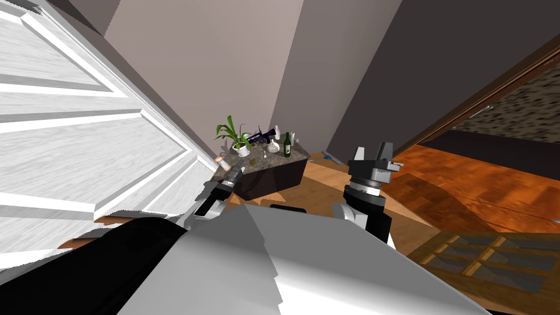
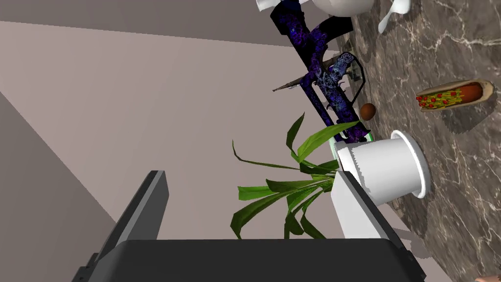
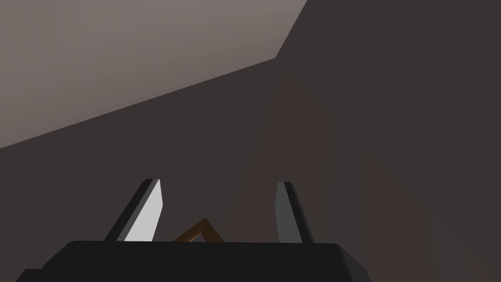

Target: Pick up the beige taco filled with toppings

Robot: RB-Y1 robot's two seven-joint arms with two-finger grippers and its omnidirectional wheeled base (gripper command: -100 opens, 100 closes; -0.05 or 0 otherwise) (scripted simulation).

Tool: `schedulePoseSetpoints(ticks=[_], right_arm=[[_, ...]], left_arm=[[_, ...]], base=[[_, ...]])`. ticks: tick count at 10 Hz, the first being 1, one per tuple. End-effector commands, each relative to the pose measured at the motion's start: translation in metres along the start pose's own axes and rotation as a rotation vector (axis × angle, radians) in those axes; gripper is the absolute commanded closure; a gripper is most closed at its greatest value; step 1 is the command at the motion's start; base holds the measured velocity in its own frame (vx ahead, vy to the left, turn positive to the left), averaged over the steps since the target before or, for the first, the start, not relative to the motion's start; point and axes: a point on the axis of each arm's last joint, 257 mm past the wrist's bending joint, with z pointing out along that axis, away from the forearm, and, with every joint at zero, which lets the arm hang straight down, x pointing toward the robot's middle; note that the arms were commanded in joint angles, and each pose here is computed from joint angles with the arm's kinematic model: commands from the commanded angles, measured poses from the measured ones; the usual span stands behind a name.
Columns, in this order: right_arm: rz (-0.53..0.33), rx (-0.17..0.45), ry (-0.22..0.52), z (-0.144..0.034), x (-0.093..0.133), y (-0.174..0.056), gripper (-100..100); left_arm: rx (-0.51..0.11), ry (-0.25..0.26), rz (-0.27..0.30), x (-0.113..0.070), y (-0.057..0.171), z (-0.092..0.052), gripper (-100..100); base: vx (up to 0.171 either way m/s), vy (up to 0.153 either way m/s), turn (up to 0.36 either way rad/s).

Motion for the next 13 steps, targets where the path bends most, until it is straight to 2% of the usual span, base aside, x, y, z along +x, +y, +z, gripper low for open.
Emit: schedulePoseSetpoints(ticks=[1, 2, 3, 5, 6, 7, 8, 11, 12, 13], right_arm=[[0.000, 0.000, 0.000, 0.000, 0.000, 0.000, 0], [0.000, 0.000, 0.000, 0.000, 0.000, 0.000, 0], [0.000, 0.000, 0.000, 0.000, 0.000, 0.000, 0], [0.000, 0.000, 0.000, 0.000, 0.000, 0.000, 0], [0.000, 0.000, 0.000, 0.000, 0.000, 0.000, 0], [0.000, 0.000, 0.000, 0.000, 0.000, 0.000, 0], [0.000, 0.000, 0.000, 0.000, 0.000, 0.000, 0], [0.000, 0.000, 0.000, 0.000, 0.000, 0.000, 0], [0.000, 0.000, 0.000, 0.000, 0.000, 0.000, 0], [0.000, 0.000, 0.000, 0.000, 0.000, 0.000, 0]], left_arm=[[-0.066, 0.026, 0.026, -0.003, 0.020, -0.005, -100], [-0.122, 0.041, 0.043, -0.006, 0.037, -0.010, -100], [-0.122, 0.048, 0.050, -0.006, 0.037, -0.010, -100], [-0.237, 0.079, 0.090, -0.012, 0.072, -0.023, -100], [-0.236, 0.089, 0.101, -0.012, 0.072, -0.023, -100], [-0.294, 0.105, 0.124, -0.016, 0.089, -0.031, -100], [-0.294, 0.110, 0.130, -0.016, 0.089, -0.030, -100], [-0.467, 0.163, 0.212, -0.032, 0.141, -0.061, -100], [-0.466, 0.173, 0.224, -0.033, 0.140, -0.059, -100], [-0.522, 0.193, 0.257, -0.040, 0.156, -0.071, -100]], base=[[-0.015, -0.034, -0.017], [-0.021, -0.055, -0.036], [-0.012, -0.040, -0.006], [0.010, -0.048, -0.044], [0.020, -0.040, -0.019], [0.035, -0.042, -0.045], [0.030, -0.030, -0.027], [0.074, -0.047, -0.090], [0.075, -0.043, -0.028], [0.077, -0.040, -0.071]])
